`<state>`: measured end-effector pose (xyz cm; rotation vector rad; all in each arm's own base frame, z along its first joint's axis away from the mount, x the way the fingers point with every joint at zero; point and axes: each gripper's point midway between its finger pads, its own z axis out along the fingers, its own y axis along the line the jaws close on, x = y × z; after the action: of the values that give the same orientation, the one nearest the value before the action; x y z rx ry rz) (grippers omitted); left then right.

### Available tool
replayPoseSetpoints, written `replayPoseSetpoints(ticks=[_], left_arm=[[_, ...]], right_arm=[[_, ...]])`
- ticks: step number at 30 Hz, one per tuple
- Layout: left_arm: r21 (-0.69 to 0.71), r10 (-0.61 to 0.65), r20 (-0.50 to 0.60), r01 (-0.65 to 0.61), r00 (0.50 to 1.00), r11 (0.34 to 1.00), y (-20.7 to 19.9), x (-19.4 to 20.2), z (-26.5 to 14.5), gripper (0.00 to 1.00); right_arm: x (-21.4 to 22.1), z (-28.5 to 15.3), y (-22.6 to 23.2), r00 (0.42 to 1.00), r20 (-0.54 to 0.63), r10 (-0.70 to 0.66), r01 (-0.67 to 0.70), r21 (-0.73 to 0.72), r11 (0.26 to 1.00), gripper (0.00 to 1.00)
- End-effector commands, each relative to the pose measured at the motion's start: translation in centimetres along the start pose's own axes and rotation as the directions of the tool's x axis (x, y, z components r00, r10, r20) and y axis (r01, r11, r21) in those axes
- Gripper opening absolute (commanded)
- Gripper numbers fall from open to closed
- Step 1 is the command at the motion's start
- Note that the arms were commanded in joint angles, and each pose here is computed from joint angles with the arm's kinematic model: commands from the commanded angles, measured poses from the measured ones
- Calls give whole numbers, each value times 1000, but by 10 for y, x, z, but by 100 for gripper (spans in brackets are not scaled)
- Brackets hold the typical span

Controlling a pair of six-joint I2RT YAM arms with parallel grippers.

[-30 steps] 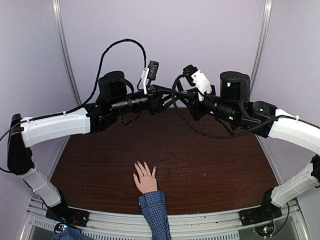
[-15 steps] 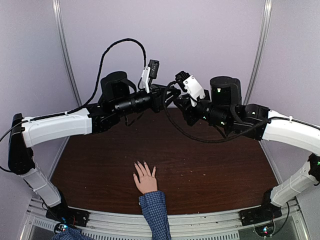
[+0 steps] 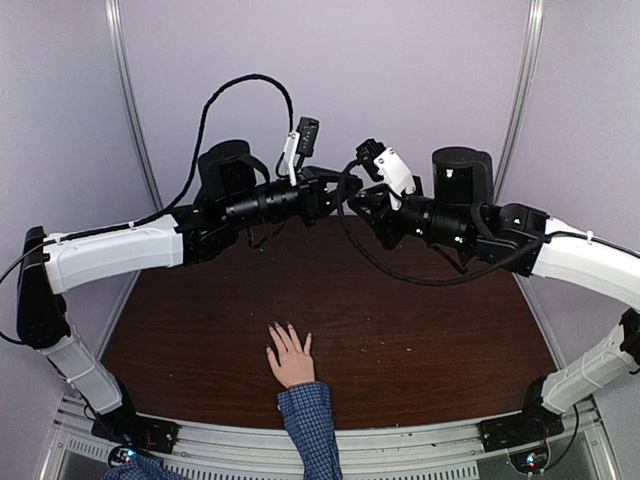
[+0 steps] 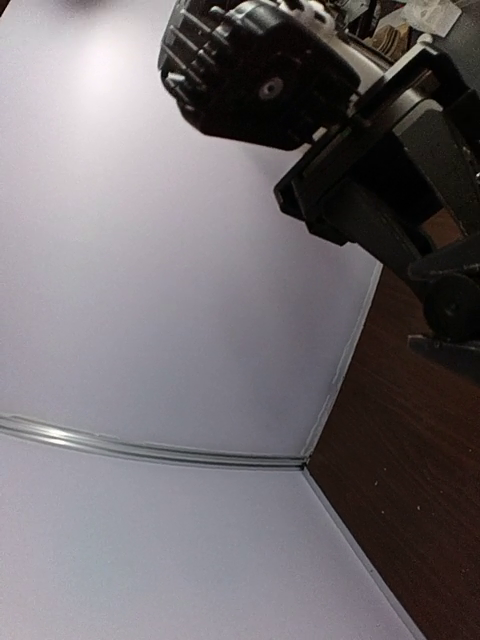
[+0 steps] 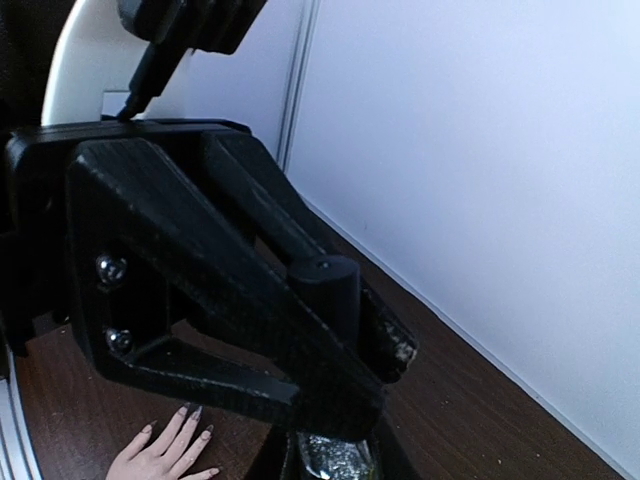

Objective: Paint the nails
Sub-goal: Screw the nail polish bottle cap onto the nail polish bottle.

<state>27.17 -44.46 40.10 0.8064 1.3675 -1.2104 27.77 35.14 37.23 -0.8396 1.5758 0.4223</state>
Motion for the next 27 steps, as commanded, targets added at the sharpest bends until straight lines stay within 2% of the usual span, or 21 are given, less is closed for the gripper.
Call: replayPoseSetpoints(ticks=[1, 7, 12, 20, 24, 27], left_arm=[[247, 97, 7, -96, 995, 964, -45, -12, -14, 0], [487, 161, -16, -133, 987, 863, -86, -9, -30, 0], [592, 184, -21, -136, 983, 794, -104, -7, -42, 0], [739, 173, -47, -82, 984, 669, -126, 1, -57, 0], [743, 174, -42, -86, 984, 664, -126, -1, -58, 0], [697, 165, -32, -96, 986, 711, -115, -7, -57, 1]], right_arm=[[-39, -29, 29, 990, 139, 13, 22, -243, 970, 0], [-54, -50, 61, 982, 188, 21, 70, -464, 883, 0], [-63, -73, 86, 975, 220, 30, 117, -623, 773, 0], [-81, -107, 111, 962, 261, 85, 164, -794, 586, 0], [-80, -106, 110, 965, 249, 82, 157, -797, 583, 0], [-74, -96, 101, 971, 228, 69, 132, -758, 639, 0]])
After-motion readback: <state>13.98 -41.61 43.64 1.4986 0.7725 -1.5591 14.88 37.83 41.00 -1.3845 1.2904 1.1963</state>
